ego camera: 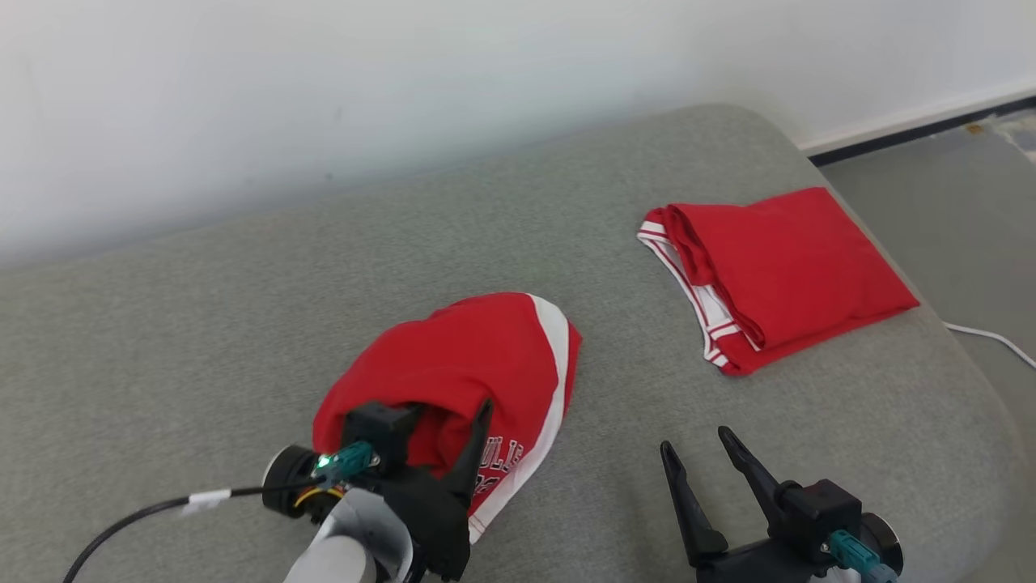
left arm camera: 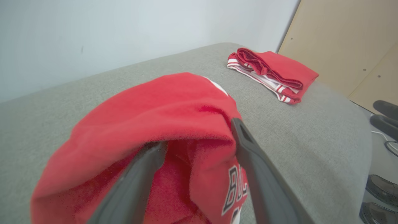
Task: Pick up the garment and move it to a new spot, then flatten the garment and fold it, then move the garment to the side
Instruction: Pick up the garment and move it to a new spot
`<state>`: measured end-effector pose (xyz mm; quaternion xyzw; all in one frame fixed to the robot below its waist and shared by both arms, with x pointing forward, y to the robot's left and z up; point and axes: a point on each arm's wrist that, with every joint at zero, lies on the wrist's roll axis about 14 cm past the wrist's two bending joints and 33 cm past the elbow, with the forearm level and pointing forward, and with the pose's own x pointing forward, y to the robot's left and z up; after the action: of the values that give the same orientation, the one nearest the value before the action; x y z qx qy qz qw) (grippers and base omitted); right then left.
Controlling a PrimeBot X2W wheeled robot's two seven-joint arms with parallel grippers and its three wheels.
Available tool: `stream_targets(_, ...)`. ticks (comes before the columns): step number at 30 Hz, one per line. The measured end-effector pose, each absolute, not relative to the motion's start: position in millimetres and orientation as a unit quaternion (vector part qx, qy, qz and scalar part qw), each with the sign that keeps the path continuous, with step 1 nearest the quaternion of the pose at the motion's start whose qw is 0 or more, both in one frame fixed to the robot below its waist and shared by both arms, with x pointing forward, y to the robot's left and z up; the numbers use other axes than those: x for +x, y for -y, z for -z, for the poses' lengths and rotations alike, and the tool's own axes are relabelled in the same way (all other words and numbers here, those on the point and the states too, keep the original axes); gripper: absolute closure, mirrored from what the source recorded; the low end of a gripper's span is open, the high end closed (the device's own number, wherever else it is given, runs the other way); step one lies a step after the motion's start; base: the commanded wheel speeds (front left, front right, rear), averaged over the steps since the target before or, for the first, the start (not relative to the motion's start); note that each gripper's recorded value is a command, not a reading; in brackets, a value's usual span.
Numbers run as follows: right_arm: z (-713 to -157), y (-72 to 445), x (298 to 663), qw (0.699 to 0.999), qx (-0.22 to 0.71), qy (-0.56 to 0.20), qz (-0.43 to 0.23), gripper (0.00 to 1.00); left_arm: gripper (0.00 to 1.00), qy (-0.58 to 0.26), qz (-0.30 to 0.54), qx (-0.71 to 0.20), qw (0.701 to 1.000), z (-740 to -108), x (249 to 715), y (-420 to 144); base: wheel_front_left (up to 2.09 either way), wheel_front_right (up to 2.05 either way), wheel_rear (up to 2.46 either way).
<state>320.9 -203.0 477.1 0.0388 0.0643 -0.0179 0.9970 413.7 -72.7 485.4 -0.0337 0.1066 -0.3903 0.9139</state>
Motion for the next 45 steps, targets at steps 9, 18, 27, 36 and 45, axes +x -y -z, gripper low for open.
stream_targets(9, -480.5, 179.9, 329.1, 0.997, 0.036, -0.062, -0.023, 0.00, 0.00, -0.069, 0.287, -0.071, 0.953, -499.0, 402.0, -2.9, 0.00, 0.00, 0.00)
stream_targets(18, -495.8, 173.2, 336.2, 0.998, 0.035, -0.035, -0.038, 0.00, 0.00, 0.023, 0.166, -0.079, 0.983, -518.9, 384.8, -88.7, 0.00, 0.00, 0.00)
stream_targets(27, -504.1, 183.9, 336.2, 0.999, 0.031, -0.007, -0.025, 0.00, 0.00, 0.105, 0.065, -0.101, 0.987, -557.3, 357.5, -152.6, 0.00, 0.00, 0.00)
stream_targets(36, -489.4, 193.8, 333.2, 0.999, 0.029, -0.025, -0.016, 0.00, 0.00, 0.061, 0.021, -0.088, 0.994, -518.8, 320.4, -192.4, 0.00, 0.00, 0.00)
stream_targets(45, -472.3, 200.3, 328.4, 0.997, 0.023, -0.070, -0.012, 0.00, 0.00, -0.014, 0.028, -0.076, 0.997, -472.2, 300.7, -193.3, 0.00, 0.00, 0.00)
